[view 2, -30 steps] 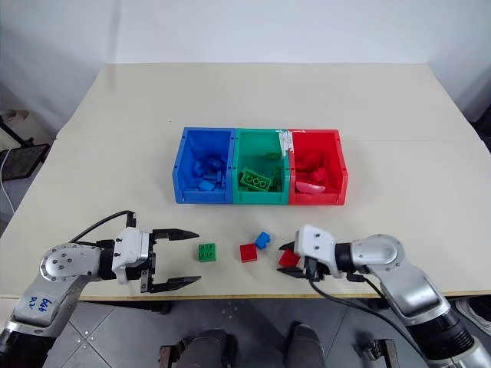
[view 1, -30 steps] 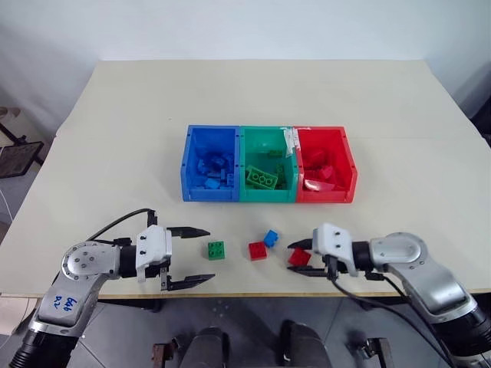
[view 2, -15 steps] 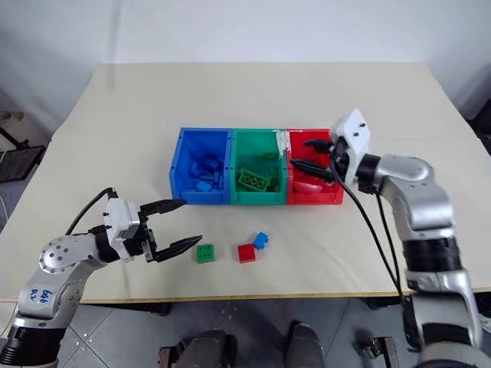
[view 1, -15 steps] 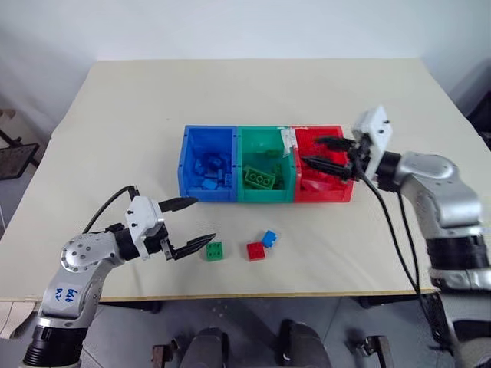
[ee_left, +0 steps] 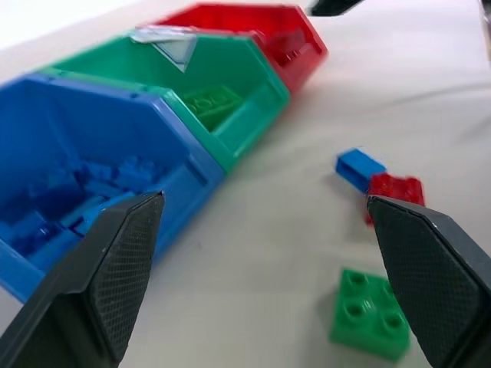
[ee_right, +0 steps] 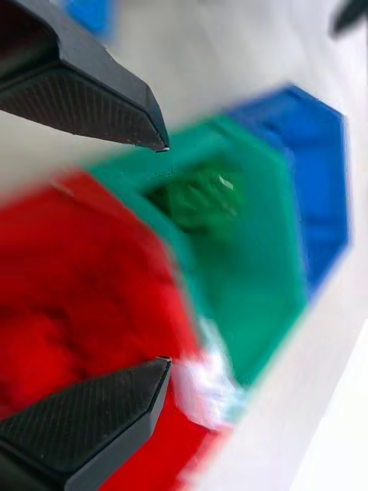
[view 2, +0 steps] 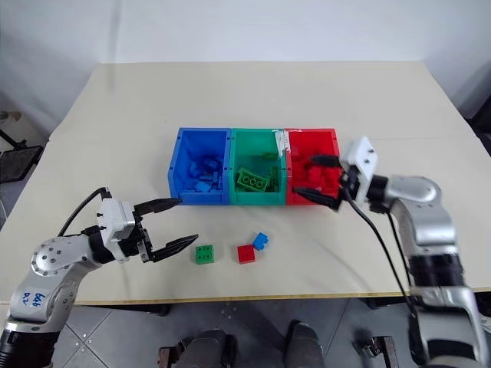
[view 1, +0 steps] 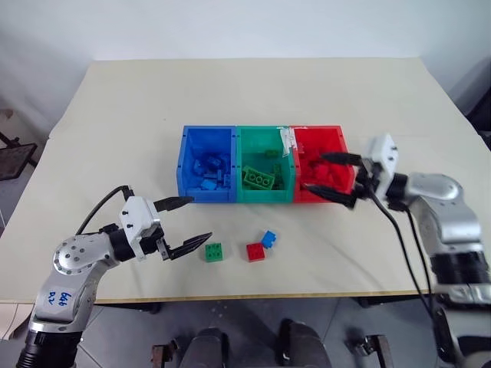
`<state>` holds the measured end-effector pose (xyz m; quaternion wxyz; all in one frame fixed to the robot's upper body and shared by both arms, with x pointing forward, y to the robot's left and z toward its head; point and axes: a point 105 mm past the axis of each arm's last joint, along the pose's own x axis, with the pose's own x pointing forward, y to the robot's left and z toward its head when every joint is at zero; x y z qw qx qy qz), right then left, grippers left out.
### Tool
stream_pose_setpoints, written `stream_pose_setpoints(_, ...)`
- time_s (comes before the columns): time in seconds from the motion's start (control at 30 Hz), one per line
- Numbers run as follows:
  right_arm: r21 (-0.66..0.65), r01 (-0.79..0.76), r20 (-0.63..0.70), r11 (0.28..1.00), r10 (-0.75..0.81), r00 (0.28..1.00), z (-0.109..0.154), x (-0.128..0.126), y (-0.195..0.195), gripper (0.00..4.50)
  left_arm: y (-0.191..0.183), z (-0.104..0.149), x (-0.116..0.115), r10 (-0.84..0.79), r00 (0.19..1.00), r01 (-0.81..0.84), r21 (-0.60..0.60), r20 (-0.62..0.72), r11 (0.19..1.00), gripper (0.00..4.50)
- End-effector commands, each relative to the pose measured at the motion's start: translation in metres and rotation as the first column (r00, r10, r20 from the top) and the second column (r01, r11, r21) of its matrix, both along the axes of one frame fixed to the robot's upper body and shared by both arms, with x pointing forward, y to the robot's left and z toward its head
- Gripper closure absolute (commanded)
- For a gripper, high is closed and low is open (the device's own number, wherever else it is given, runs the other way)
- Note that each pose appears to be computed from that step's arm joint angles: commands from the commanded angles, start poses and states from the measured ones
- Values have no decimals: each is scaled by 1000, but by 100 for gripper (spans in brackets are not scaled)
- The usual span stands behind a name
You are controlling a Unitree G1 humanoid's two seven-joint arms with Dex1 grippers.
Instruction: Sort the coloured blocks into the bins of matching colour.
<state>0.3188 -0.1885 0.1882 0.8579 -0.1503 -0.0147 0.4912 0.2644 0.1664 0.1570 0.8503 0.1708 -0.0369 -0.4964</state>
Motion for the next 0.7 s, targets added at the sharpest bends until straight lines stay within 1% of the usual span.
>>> stream_pose_setpoints(0.03, -8, -58, 80, 998, 59, 995, 14, -38, -9, 4, 5, 5, -4, -70, 998, 70, 37, 8, 997, 0)
stream_pose_setpoints(0.07, -58, -54, 78, 997, 59, 995, 8, -46, -16, 4, 4, 4, -4, -96, 995, 96, 59, 4, 994, 0)
stream_pose_setpoints(0.13, -150, -48, 61, 988, 57, 996, -6, -59, -32, 4, -2, 4, -6, -158, 987, 159, 62, -14, 985, 0)
stream_pose_setpoints(0.2, -180, -40, 31, 983, 46, 998, -14, -67, -45, 4, -8, 6, -7, -198, 980, 198, 60, -8, 978, 0)
stream_pose_setpoints(0.3, -218, -19, 21, 976, 24, 999, -23, -69, -59, 4, -13, 6, -7, -231, 973, 230, 80, -2, 970, 0)
stream_pose_setpoints(0.4, -268, -57, 22, 962, 66, 998, -30, -67, -56, 4, -13, 5, -8, -237, 972, 236, 90, -2, 968, 0)
stream_pose_setpoints(0.5, -274, -120, 13, 954, 128, 992, -32, -61, -38, 4, -13, 3, -10, -231, 973, 230, 90, 3, 969, 0)
stream_pose_setpoints(0.6, -280, -283, -10, 917, 292, 956, -35, -51, 10, 4, -9, -2, -17, -217, 976, 218, 100, -21, 971, 0)
stream_pose_setpoints(0.7, -310, -386, -28, 869, 397, 917, -41, -37, 52, 4, 4, -10, -24, -176, 983, 181, 131, -47, 975, 0)
